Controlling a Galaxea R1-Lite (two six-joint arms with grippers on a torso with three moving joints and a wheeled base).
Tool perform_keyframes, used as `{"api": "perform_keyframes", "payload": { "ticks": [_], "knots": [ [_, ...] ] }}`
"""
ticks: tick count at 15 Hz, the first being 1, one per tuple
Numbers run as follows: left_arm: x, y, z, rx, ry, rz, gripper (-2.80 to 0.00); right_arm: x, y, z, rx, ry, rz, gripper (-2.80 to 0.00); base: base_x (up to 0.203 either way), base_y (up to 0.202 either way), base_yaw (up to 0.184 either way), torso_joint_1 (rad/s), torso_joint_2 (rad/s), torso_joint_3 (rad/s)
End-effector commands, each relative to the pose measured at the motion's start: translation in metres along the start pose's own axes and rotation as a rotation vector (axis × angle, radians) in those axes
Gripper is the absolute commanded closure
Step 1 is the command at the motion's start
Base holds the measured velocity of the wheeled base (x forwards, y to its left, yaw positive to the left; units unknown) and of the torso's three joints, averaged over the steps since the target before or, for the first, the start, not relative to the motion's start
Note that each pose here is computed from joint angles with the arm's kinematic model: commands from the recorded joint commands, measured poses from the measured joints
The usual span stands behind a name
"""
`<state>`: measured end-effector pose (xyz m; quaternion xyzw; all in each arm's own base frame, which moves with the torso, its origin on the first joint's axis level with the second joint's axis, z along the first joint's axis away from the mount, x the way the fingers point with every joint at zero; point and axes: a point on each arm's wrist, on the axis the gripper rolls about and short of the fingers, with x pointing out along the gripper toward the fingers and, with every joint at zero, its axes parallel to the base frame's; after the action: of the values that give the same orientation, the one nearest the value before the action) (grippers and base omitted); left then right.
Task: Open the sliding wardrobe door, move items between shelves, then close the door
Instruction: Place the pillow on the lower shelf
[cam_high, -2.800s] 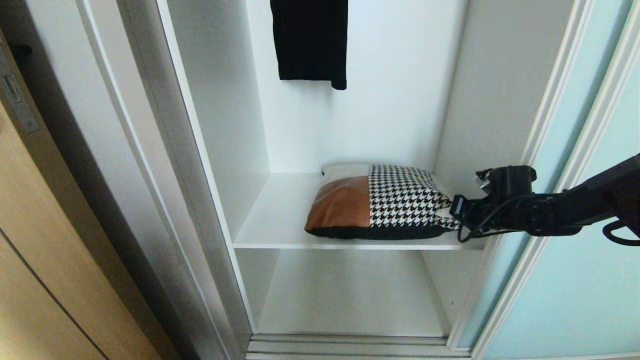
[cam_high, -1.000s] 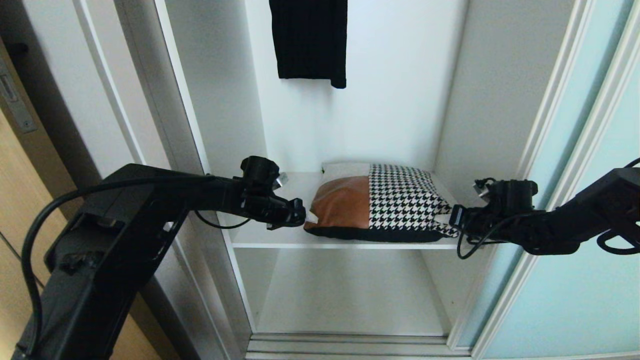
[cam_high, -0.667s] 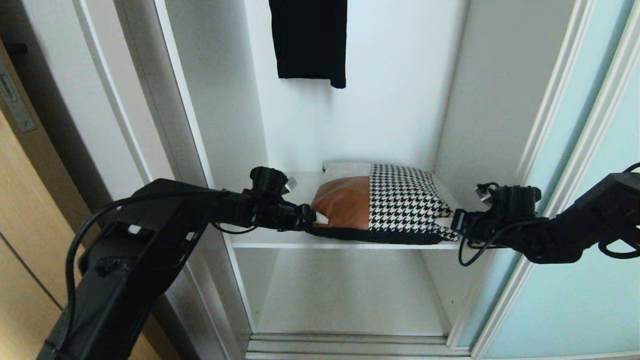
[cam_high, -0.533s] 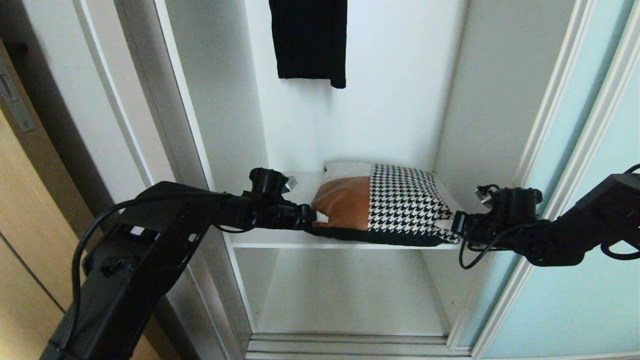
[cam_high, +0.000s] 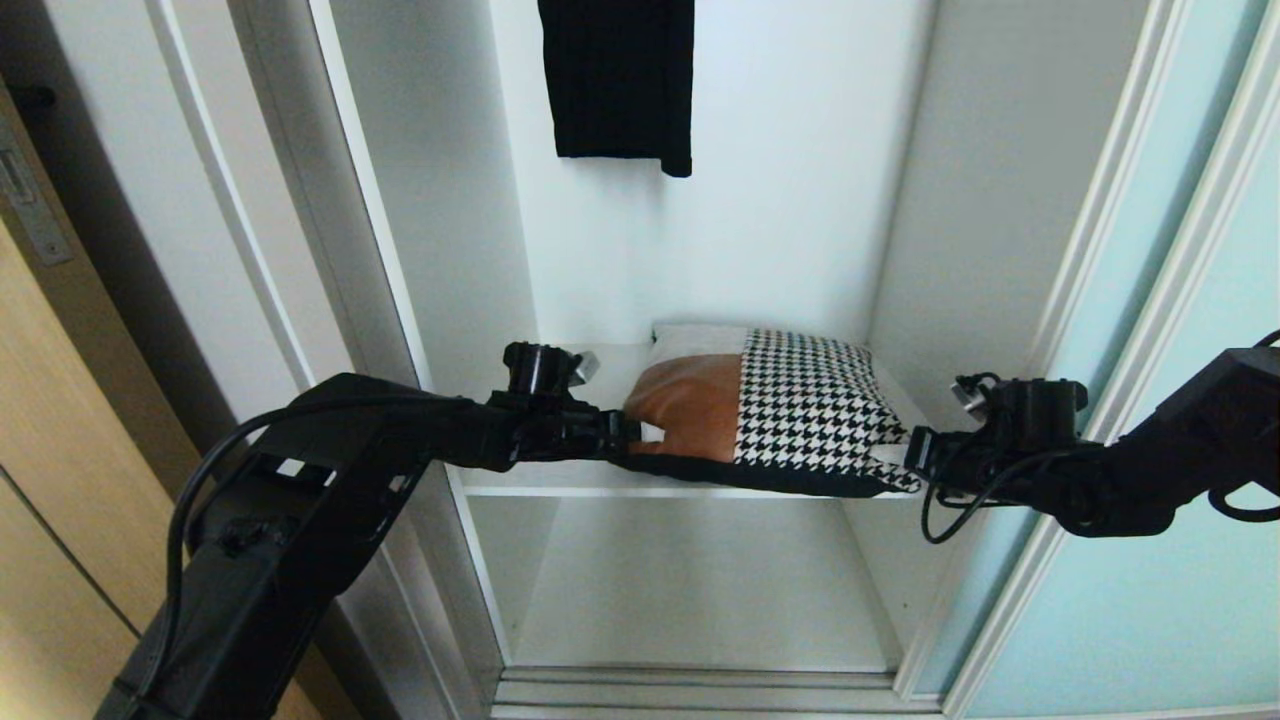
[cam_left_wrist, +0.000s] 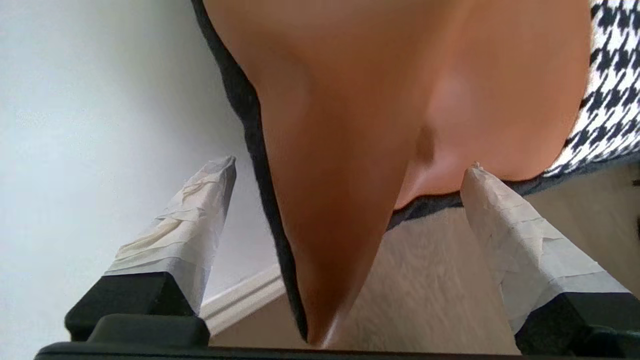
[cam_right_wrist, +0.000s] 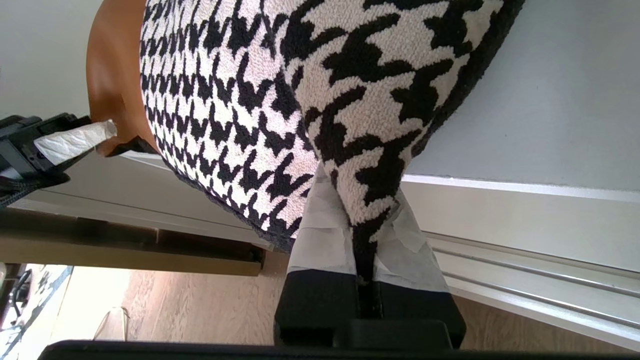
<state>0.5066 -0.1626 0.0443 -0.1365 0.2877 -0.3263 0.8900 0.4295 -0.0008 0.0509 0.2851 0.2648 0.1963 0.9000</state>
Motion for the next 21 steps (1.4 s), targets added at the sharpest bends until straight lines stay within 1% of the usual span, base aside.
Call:
{"api": "perform_keyframes", "payload": {
  "ticks": [1, 3, 4, 6, 10, 13, 14, 15, 16, 19, 21],
  "knots": [
    [0.001, 0.001, 0.0, 0.006, -0.013, -0.004, -2.8, -0.002, 0.0, 0.001, 0.002, 0.0, 0.006, 0.0, 0.0, 0.0, 0.0, 0.0, 0.0, 0.0],
    [0.002, 0.0, 0.003, 0.024, -0.047, -0.013, -2.8, -0.005, 0.0, 0.003, 0.006, 0.005, 0.024, 0.0, 0.0, 0.0, 0.0, 0.0, 0.0, 0.0],
    [0.002, 0.001, 0.003, 0.024, -0.049, -0.013, 0.0, -0.006, -0.001, 0.004, 0.008, 0.005, 0.025, 0.0, 0.0, 0.0, 0.0, 0.0, 0.0, 0.0],
    [0.003, 0.002, 0.001, 0.021, -0.045, -0.011, 0.0, -0.006, -0.001, 0.004, 0.008, 0.006, 0.025, 0.0, 0.0, 0.0, 0.0, 0.0, 0.0, 0.0],
    [0.016, 0.013, -0.016, 0.014, -0.031, -0.001, 0.0, -0.007, -0.001, 0.002, 0.011, 0.012, 0.027, 0.0, 0.0, 0.0, 0.0, 0.0, 0.0, 0.0],
    [0.016, 0.012, -0.016, 0.005, -0.029, -0.005, 0.0, -0.009, 0.0, 0.001, 0.012, 0.021, 0.038, 0.0, 0.0, 0.0, 0.0, 0.0, 0.0, 0.0],
    [0.014, 0.011, -0.013, -0.019, -0.032, -0.006, 0.0, -0.01, 0.001, 0.0, 0.013, 0.024, 0.04, 0.0, 0.0, 0.0, 0.0, 0.0, 0.0, 0.0],
    [0.01, 0.008, -0.008, -0.052, -0.04, -0.007, 0.0, -0.011, 0.002, -0.001, 0.012, 0.025, 0.039, 0.0, 0.0, 0.0, 0.0, 0.0, 0.0, 0.0],
    [0.006, 0.004, -0.005, -0.069, -0.045, -0.008, 0.0, -0.014, 0.005, 0.0, 0.007, 0.02, 0.043, 0.0, 0.0, 0.0, 0.0, 0.0, 0.0, 0.0],
    [-0.016, -0.013, 0.004, -0.066, -0.05, -0.011, 0.0, -0.025, 0.02, 0.0, -0.011, 0.02, 0.058, 0.0, 0.0, 0.0, 0.0, 0.0, 0.0, 0.0],
    [-0.04, -0.034, 0.014, -0.058, -0.072, 0.003, 0.0, -0.024, 0.027, -0.009, -0.021, 0.038, 0.07, 0.0, 0.0, 0.0, 0.0, 0.0, 0.0, 0.0]
  ]
}}
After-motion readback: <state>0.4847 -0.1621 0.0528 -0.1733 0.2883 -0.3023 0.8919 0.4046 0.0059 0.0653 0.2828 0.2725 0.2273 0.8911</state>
